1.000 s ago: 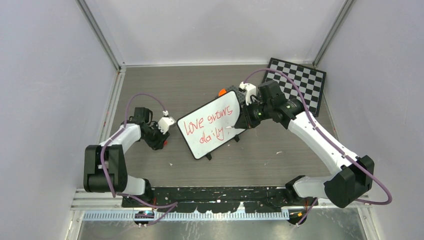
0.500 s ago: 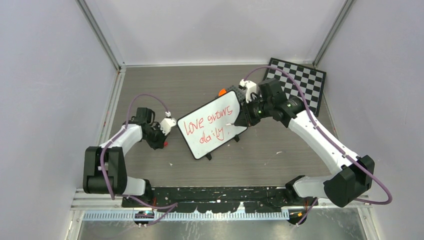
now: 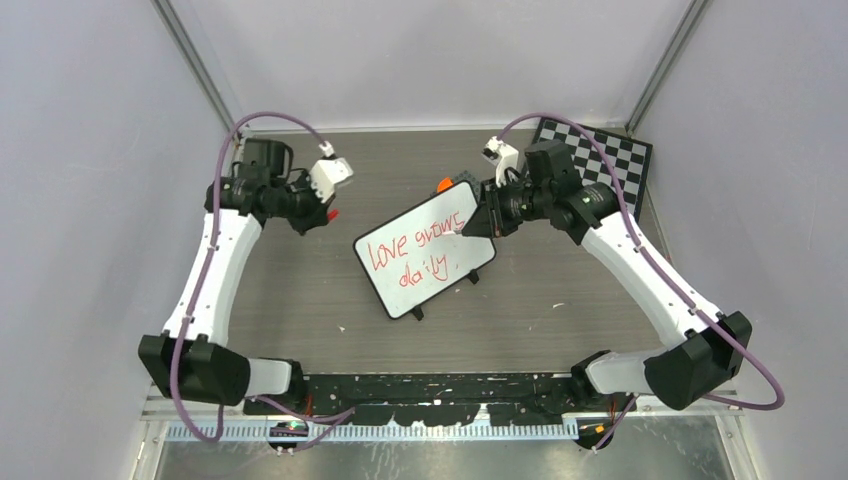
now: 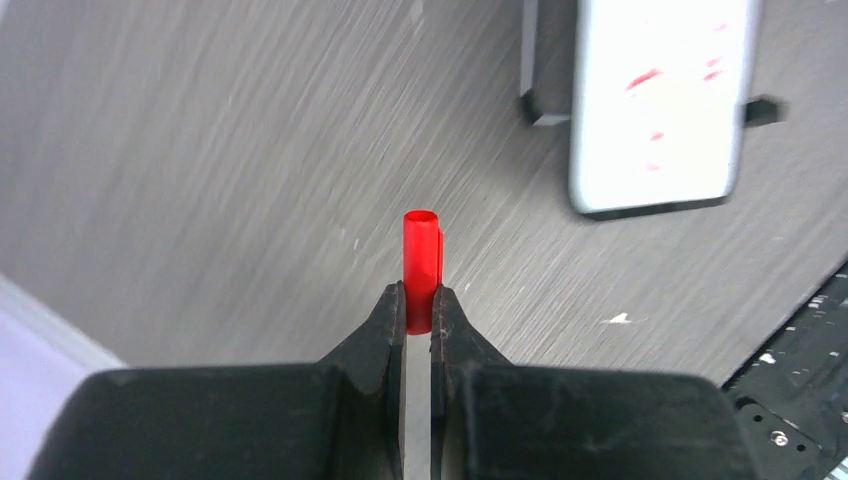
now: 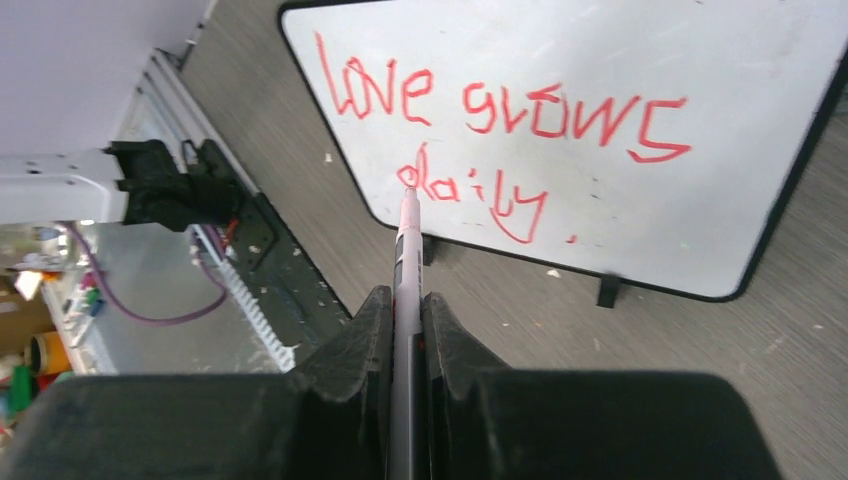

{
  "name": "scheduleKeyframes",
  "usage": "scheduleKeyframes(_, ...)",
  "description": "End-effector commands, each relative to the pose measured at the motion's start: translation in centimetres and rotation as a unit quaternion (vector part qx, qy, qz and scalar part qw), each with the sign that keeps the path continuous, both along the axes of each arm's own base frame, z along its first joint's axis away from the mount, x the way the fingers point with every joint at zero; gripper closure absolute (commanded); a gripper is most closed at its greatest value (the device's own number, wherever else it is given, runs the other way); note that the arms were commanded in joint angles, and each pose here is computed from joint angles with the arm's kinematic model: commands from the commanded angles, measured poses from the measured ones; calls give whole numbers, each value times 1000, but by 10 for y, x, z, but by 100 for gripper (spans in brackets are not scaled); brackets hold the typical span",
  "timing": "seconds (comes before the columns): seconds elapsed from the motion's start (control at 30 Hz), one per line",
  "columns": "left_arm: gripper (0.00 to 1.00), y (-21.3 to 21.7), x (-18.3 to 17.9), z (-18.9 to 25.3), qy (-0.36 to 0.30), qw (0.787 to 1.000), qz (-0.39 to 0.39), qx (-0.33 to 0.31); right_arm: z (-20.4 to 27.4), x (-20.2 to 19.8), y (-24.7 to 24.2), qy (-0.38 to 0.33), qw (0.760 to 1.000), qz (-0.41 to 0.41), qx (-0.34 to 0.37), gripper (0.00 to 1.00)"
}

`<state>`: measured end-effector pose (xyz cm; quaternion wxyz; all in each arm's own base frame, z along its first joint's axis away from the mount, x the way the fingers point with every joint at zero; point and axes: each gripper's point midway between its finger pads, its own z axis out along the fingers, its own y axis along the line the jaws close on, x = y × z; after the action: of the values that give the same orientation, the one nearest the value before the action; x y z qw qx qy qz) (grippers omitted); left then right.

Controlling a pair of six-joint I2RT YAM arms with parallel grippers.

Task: Write a sentence on the whiteboard
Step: Insert the whiteboard marker without the cap into the pen cap.

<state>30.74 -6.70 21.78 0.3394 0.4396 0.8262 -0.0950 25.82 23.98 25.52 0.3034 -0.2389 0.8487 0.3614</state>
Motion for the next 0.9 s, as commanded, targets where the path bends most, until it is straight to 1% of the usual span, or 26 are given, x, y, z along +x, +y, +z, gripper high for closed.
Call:
scheduleKeyframes(0.0, 100, -54, -55, 34, 28, 994, -98, -23, 42, -10, 18, 8, 996, 27, 79, 100)
scheduleKeyframes(0.13, 100, -105, -83, 49, -5, 983, -183, -18, 55, -26, 29, 51, 989, 51, 132, 100)
scheduleKeyframes(0.23, 100, -132, -102, 48, 4, 974, -226, -5, 62, -30, 36, 80, 981, 55, 166, 100)
scheduleKeyframes(0.3, 100, -145, -110, 46, 9, 970, -245, 4, 63, -29, 38, 83, 980, 52, 172, 100)
scheduleKeyframes(0.4, 100, -159, -112, 48, 14, 968, -250, -3, 63, -28, 38, 87, 980, 47, 175, 100)
scheduleKeyframes(0.5, 100, -168, -107, 51, 18, 972, -236, -16, 64, -31, 39, 93, 978, 52, 181, 100)
scheduleKeyframes(0.67, 100, -174, -95, 54, 15, 977, -210, -23, 60, -33, 39, 97, 977, 54, 180, 100)
scheduleKeyframes(0.87, 100, -176, -95, 57, 6, 976, -217, -29, 59, -36, 40, 101, 976, 60, 181, 100)
